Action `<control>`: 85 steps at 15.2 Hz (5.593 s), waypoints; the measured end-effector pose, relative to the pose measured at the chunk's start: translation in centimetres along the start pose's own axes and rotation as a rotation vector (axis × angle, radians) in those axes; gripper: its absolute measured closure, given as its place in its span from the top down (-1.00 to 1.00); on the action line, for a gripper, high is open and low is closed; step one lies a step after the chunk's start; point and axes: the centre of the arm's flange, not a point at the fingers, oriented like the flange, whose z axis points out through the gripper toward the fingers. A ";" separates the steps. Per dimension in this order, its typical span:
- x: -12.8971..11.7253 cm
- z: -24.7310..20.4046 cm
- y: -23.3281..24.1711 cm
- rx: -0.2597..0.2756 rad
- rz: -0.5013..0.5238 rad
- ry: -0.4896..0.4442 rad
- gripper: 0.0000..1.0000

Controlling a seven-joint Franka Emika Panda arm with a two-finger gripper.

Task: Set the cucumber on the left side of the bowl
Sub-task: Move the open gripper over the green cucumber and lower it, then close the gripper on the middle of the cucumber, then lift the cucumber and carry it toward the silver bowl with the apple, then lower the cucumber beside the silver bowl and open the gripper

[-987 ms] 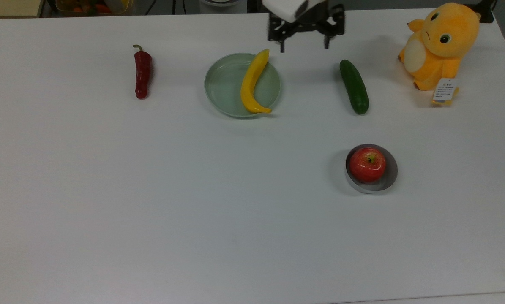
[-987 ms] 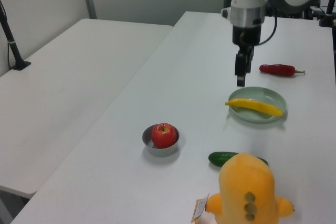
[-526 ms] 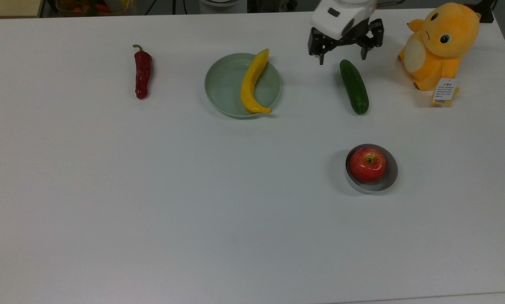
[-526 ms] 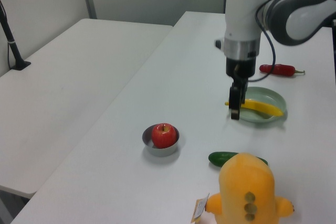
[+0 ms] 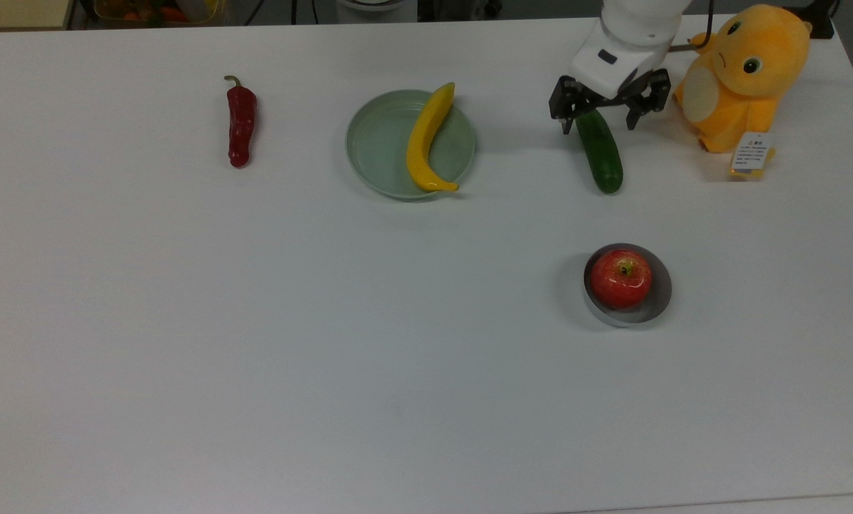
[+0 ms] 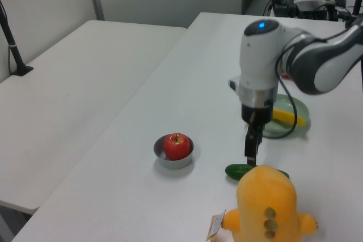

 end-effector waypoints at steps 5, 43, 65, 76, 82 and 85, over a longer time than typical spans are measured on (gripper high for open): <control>-0.3 3.5 -1.3 -0.029 -0.025 -0.015 1.00; 5.4 -7.8 10.3 -0.039 0.070 0.192 -0.03; 12.5 -2.2 -7.4 0.243 0.195 0.432 -0.03; 14.9 1.0 -6.3 0.192 0.185 0.463 -0.03; 15.0 0.9 -6.1 0.184 0.180 0.471 0.32; 15.0 0.9 -6.1 0.173 0.168 0.480 0.54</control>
